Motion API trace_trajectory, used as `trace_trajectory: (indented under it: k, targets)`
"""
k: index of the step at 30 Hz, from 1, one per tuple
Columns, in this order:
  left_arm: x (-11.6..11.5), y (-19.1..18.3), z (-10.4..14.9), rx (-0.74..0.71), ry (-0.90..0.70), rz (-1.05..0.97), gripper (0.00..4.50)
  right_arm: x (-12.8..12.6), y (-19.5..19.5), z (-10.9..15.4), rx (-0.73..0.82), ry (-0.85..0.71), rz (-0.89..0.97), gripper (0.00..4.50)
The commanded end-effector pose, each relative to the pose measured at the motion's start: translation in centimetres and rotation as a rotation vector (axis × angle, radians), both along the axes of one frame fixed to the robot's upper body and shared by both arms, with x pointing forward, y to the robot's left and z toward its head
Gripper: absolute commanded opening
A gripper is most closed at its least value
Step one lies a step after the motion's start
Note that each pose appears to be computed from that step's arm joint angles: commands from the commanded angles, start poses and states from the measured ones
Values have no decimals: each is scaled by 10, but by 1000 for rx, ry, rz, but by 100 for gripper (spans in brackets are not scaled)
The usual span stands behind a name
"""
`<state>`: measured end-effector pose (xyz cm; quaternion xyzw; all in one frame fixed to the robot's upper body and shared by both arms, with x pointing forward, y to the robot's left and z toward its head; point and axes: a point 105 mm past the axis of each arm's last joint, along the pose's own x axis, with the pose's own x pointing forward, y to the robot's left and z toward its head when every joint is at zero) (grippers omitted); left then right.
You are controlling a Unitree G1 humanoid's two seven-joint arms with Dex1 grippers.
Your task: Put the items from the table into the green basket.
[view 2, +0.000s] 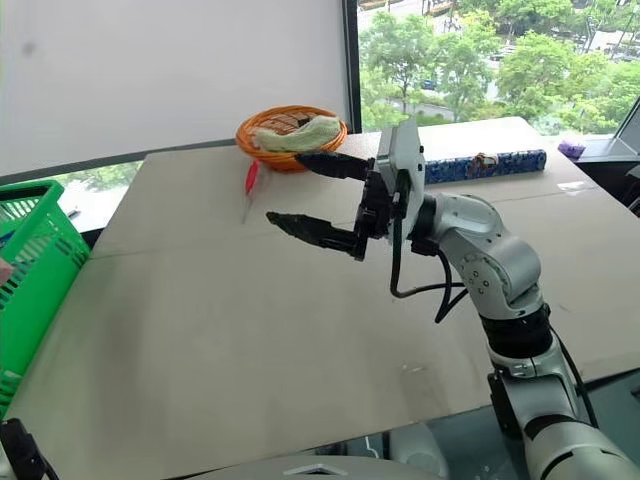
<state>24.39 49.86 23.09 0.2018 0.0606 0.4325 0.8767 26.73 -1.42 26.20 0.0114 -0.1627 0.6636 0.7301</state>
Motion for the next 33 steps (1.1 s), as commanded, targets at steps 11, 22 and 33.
trace_trajectory:
  k: [11,22,33]
  targets:
    - [-56,41,22,129,41,232,1,-5,4,5,19,-33,32,450]
    - [-49,33,16,77,-42,218,314,-3,4,-1,9,-33,24,450]
    - [-28,25,13,81,-27,114,446,-1,2,-1,9,-30,9,450]
